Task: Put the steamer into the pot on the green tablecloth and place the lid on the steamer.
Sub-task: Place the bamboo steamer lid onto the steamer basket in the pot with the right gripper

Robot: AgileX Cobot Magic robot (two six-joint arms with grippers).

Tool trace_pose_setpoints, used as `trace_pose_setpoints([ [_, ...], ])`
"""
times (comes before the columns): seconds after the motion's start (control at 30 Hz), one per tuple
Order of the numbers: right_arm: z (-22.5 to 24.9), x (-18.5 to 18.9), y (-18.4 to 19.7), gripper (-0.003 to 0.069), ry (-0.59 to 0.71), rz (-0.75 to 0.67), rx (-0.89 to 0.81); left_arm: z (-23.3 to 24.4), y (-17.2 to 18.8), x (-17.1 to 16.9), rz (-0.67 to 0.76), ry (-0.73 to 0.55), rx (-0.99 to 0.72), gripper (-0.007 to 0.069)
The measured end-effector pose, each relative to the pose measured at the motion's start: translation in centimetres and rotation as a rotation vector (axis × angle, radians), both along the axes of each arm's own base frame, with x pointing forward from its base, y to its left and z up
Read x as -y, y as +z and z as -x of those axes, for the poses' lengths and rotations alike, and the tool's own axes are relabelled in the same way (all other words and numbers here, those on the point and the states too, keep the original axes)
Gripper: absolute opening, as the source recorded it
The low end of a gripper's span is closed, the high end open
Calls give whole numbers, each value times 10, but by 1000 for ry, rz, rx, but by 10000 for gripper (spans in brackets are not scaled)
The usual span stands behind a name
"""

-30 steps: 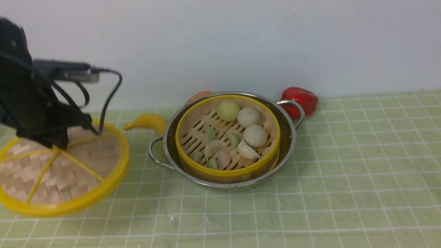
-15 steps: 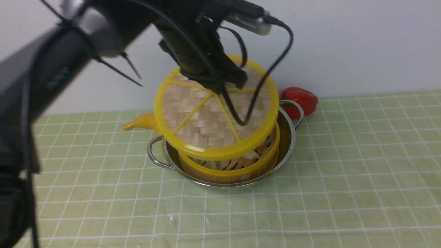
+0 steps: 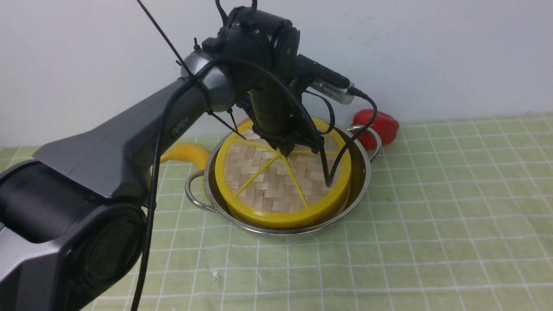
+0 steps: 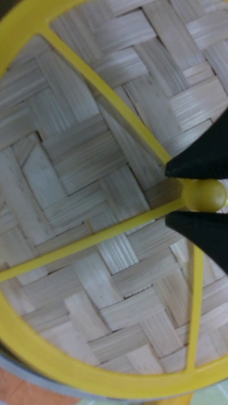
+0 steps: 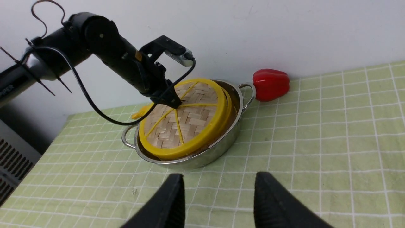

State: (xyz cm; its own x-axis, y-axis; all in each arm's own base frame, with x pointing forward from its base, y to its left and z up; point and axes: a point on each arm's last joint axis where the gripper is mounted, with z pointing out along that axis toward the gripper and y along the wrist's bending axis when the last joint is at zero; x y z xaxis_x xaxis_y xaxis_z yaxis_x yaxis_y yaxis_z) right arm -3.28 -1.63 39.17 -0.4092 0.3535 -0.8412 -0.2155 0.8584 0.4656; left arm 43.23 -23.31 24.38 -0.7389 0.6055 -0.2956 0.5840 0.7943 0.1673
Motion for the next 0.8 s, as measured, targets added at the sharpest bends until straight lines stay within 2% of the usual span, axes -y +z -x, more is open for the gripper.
trace_pose_setpoints([
  [0.8, 0, 0, 0, 313, 0, 0, 0, -4, -1, 2, 13, -5, 34, 123],
])
